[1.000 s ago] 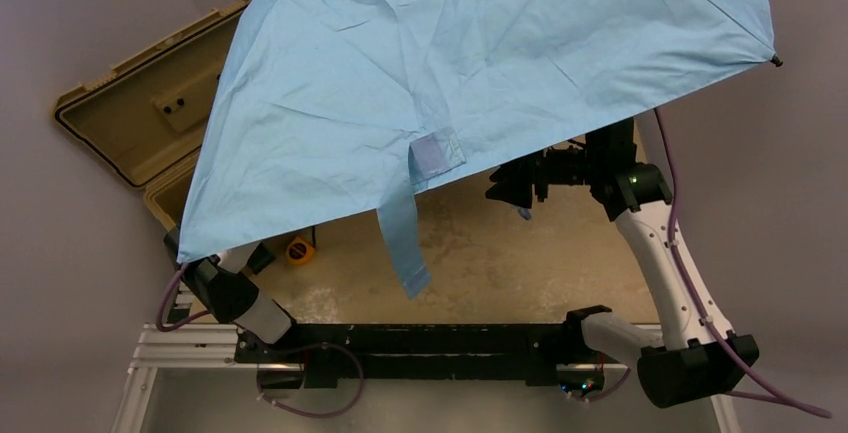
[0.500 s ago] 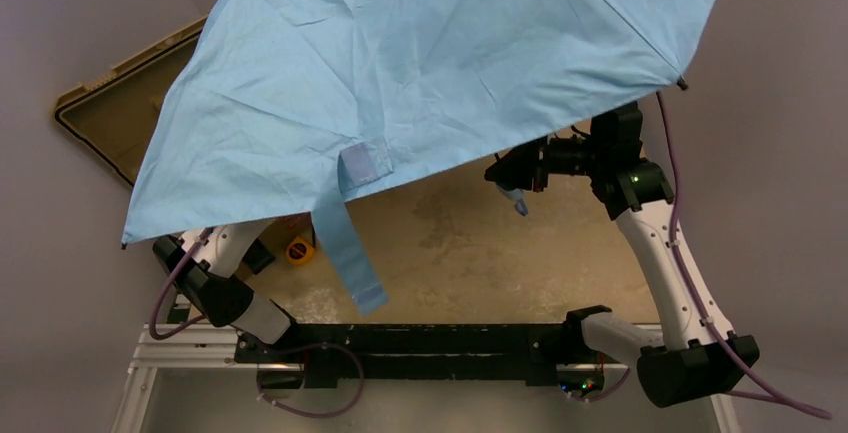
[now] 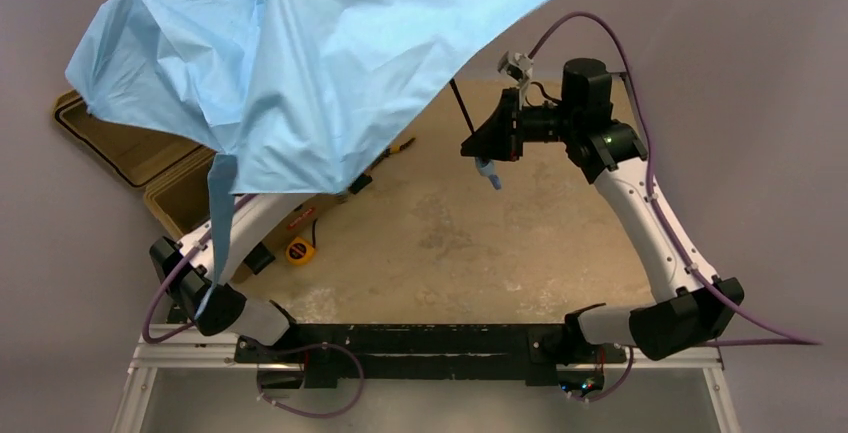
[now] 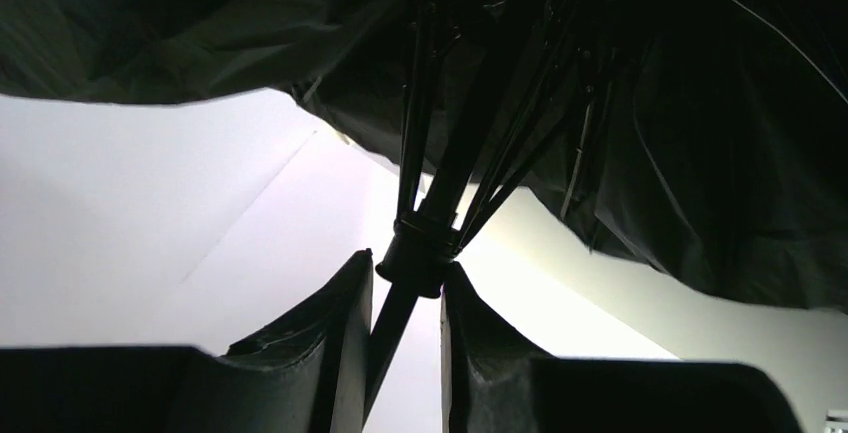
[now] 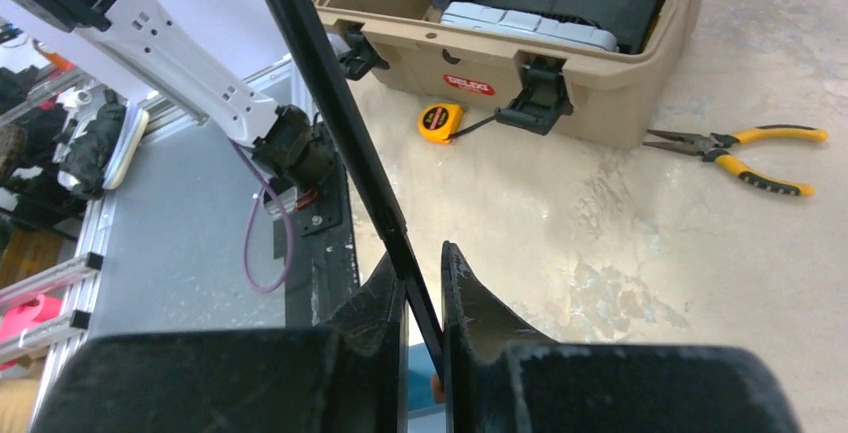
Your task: Put away the umbrella
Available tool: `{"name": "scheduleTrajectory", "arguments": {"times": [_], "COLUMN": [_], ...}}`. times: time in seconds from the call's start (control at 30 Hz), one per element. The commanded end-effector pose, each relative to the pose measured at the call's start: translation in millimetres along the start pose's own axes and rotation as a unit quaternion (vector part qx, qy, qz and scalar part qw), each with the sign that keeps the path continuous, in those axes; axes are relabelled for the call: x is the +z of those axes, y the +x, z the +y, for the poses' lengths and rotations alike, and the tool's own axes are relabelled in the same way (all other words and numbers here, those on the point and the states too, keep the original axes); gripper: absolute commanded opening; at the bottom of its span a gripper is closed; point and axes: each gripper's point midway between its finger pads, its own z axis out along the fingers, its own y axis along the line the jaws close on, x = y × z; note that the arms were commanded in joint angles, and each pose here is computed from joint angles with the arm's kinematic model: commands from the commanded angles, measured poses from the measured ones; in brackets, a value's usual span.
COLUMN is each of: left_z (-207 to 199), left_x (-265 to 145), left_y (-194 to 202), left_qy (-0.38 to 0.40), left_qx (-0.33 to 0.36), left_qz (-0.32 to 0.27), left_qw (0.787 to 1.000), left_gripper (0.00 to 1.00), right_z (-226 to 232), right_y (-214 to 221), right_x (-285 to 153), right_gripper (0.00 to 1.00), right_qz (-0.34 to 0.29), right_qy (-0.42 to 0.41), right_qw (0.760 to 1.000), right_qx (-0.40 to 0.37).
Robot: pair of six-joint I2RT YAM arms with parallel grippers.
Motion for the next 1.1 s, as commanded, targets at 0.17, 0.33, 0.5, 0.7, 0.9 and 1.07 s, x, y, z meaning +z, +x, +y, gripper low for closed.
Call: {"name": "scheduleTrajectory", "arguments": {"times": [0.17,0.33,0.5,0.7,0.9,1.07], "left_z": [70.1,88.4,115.8,133.8,140.7,149.2], "left_x": [-135.4,-173.6,-199.8,-205.3,-196.4,-200.3], "left_y": [226.5,249.5,263.7,277.9,283.3,281.8], "left_qy": [-0.113,-0.142,-0.175,-0.191,-0.198,-0.211], "left_qx": [-0.122,-0.129,-0.126,-0.119,-0.120,-0.120], "left_qz": [0.386,0.410,0.416,0.428,0.438,0.440], "left_qw": [0.908,0.892,0.883,0.875,0.869,0.865], "left_gripper": [0.00,0.00,0.00,0.00,0.00,0.00], "right_z": [47.9,74.1,99.1,125.0,130.6,147.1], "right_y": [-143.5,-145.6,-134.3,-112.3,-100.2,-116.2], "right_x": [-29.7,-33.3,-34.9,-36.4,-36.4,-44.9], "right_gripper": [0.00,0.00,0.00,0.00,0.00,0.00], "right_qz": [-0.180,-0.193,-0.174,-0.158,-0.148,-0.160], "right_qy": [0.035,-0.015,-0.082,-0.156,-0.168,-0.170], "right_qw": [0.969,0.964,0.961,0.956,0.956,0.951], "right_qx": [-0.164,-0.181,-0.199,-0.193,-0.191,-0.203]}}
